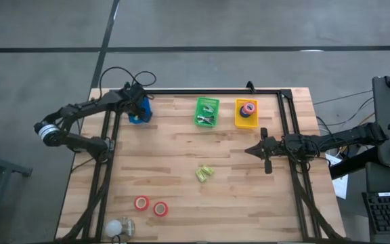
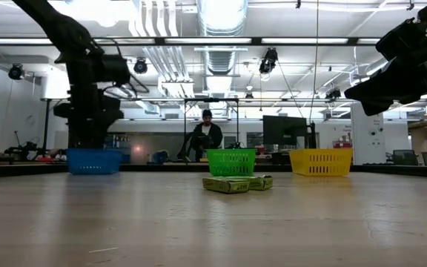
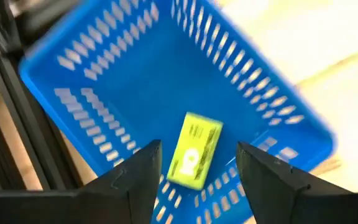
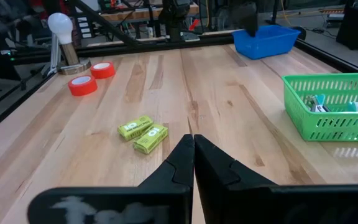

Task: Pick and place Stapler, Stapler remover, tape
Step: Adjust the blue basket on the table, then put the bottom green stapler pin box into the blue basket

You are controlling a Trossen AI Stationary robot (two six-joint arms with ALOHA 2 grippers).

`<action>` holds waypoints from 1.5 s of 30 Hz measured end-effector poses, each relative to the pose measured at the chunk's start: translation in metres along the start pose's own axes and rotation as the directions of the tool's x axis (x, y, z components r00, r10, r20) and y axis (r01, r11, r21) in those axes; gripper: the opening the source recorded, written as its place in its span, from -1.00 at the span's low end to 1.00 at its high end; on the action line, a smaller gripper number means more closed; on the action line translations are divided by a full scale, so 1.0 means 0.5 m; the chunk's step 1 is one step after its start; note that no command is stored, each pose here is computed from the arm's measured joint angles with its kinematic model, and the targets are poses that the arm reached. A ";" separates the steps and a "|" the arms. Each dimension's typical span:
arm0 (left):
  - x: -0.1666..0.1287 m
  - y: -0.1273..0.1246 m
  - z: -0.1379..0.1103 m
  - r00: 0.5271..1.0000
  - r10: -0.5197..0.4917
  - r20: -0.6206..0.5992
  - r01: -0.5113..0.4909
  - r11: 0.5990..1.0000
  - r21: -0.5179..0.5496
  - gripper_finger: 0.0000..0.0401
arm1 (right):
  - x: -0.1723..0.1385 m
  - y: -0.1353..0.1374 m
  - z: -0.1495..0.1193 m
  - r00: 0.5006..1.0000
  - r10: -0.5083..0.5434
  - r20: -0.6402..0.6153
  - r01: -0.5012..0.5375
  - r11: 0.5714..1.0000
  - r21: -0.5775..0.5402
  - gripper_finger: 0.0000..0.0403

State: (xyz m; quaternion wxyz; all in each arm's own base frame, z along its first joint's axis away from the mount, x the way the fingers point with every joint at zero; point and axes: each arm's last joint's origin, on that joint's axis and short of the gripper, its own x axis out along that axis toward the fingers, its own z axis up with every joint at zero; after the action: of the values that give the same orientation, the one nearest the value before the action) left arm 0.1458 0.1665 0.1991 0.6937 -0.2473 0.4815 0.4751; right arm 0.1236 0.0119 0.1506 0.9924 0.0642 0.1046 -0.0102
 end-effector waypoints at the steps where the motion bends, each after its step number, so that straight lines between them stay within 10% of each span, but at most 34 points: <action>1: -0.009 0.001 0.004 1.000 -0.007 0.020 0.007 1.000 -0.003 0.04 | 0.000 0.000 0.000 1.000 0.000 -0.001 0.000 1.000 0.000 -0.96; 17: -0.211 -0.036 -0.002 0.846 -0.397 0.356 0.371 0.918 0.140 0.04 | 0.000 0.000 0.000 1.000 0.000 0.000 0.000 1.000 0.000 -0.96; 30: -0.278 -0.276 -0.080 0.547 -0.791 0.275 0.578 0.594 0.559 0.04 | 0.000 0.000 0.000 1.000 0.000 -0.001 0.000 1.000 0.000 -0.96; 45: -0.159 -0.504 -0.196 0.587 -0.810 0.005 0.496 0.365 0.788 0.04 | 0.000 0.000 0.000 1.000 0.000 -0.001 0.000 1.000 0.000 -0.96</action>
State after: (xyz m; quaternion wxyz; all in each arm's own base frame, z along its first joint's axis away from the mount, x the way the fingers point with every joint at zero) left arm 0.3228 -0.0529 0.2015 0.9426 -0.0288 0.3304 -0.0396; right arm 0.1236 0.0119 0.1506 0.9923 0.0642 0.1050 -0.0102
